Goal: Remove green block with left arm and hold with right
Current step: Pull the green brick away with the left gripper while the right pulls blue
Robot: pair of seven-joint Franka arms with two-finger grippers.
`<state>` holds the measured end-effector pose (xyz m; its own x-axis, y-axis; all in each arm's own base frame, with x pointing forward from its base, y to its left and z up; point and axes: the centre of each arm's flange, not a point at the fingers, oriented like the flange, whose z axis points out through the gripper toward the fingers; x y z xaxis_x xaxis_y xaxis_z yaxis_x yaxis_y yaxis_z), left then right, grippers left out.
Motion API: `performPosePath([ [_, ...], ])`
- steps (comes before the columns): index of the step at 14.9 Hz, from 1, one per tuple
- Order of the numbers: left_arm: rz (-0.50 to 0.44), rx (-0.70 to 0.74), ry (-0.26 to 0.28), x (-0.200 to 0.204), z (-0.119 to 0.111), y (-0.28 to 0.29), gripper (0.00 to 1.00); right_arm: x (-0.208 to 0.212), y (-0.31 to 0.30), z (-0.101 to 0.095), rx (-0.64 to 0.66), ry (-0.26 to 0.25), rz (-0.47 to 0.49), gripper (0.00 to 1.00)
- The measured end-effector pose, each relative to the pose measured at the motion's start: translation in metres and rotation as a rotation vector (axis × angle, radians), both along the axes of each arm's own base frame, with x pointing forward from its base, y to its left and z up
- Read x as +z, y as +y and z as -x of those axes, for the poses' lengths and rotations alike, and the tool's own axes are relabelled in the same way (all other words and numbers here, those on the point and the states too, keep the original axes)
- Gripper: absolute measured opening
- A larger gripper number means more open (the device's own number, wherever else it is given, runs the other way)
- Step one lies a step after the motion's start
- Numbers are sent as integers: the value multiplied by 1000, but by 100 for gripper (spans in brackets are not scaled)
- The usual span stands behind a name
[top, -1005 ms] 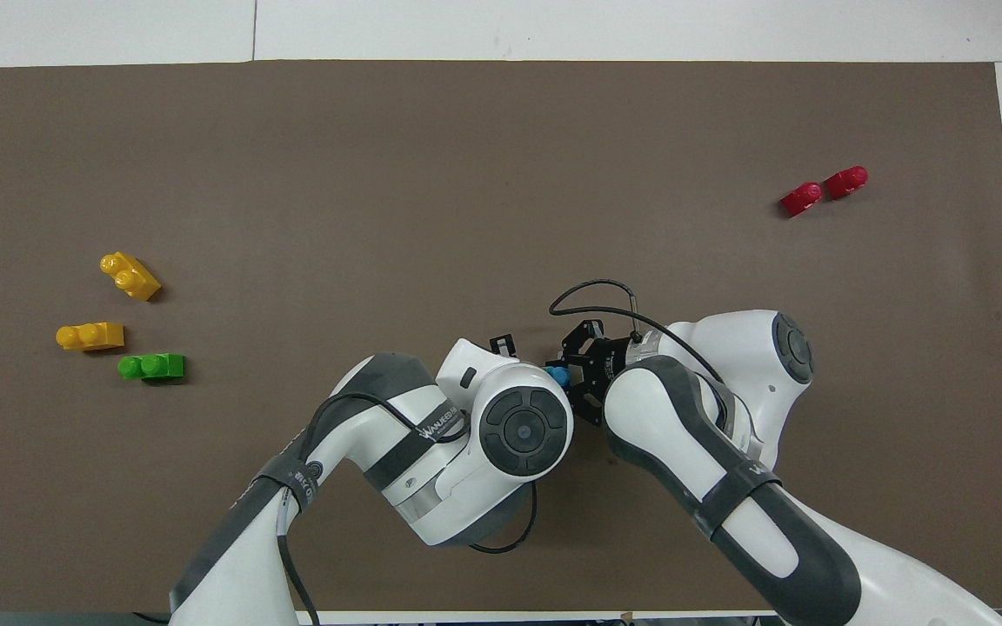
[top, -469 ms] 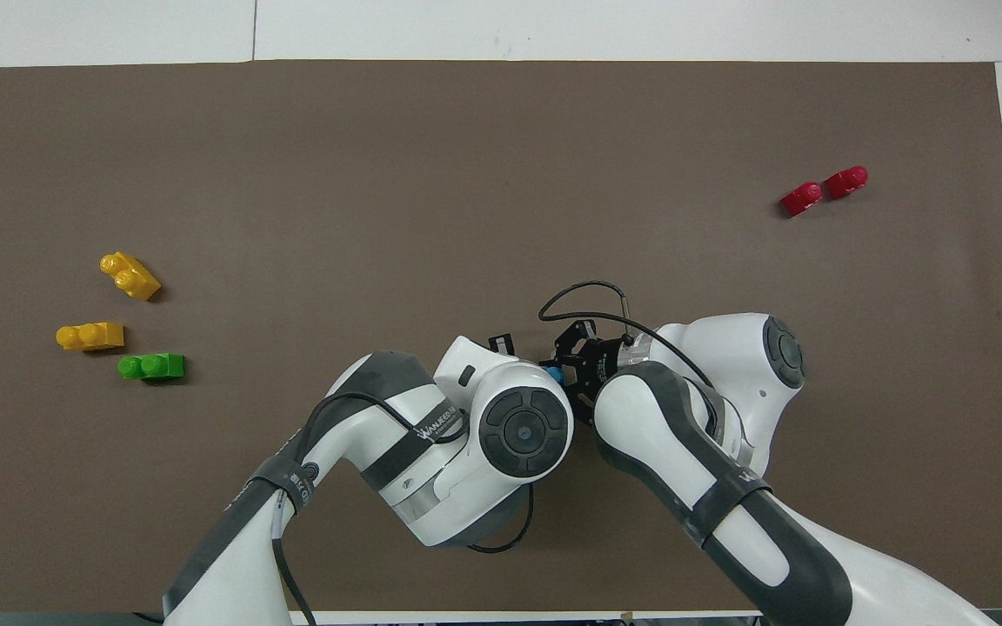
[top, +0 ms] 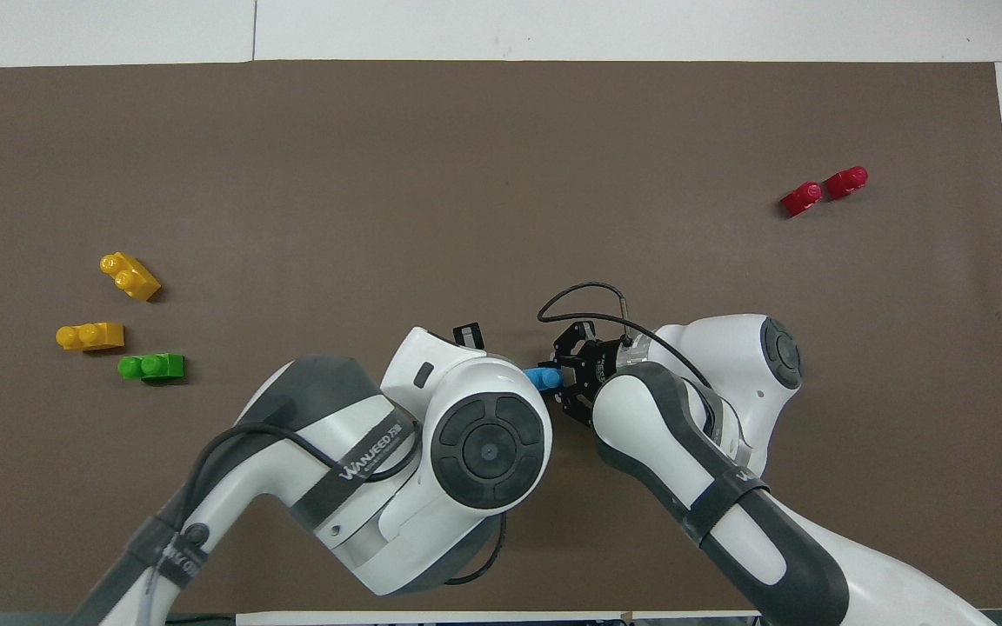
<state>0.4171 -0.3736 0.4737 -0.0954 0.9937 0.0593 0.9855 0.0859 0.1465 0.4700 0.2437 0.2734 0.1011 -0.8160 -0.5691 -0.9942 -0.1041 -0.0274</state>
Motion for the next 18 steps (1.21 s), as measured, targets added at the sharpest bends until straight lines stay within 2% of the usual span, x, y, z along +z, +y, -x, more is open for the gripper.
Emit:
performPosePath([
  [3, -35, -123, 37, 4, -48, 71, 36, 19, -5, -11, 29, -19, -11, 34],
  [5, -30, -221, 80, -1, -75, 120, 36, 53, -34, -35, 96, -30, -6, 34],
  [7, -9, -323, 114, -7, -95, 169, 36, 96, -97, -72, 128, -24, -6, 34],
  [11, 2, -518, 128, -41, -112, 245, 36, 140, -182, -116, 123, -44, -7, 34],
  [13, -3, -575, 113, -64, -114, 266, 36, 135, -198, -133, 125, -25, -5, 34],
  [15, -7, -633, 108, -87, -116, 280, 36, 113, -217, -148, 145, -14, 11, 34],
  [18, -8, -686, 96, -118, -126, 293, 36, 69, -254, -157, 192, -18, 1, 34],
])
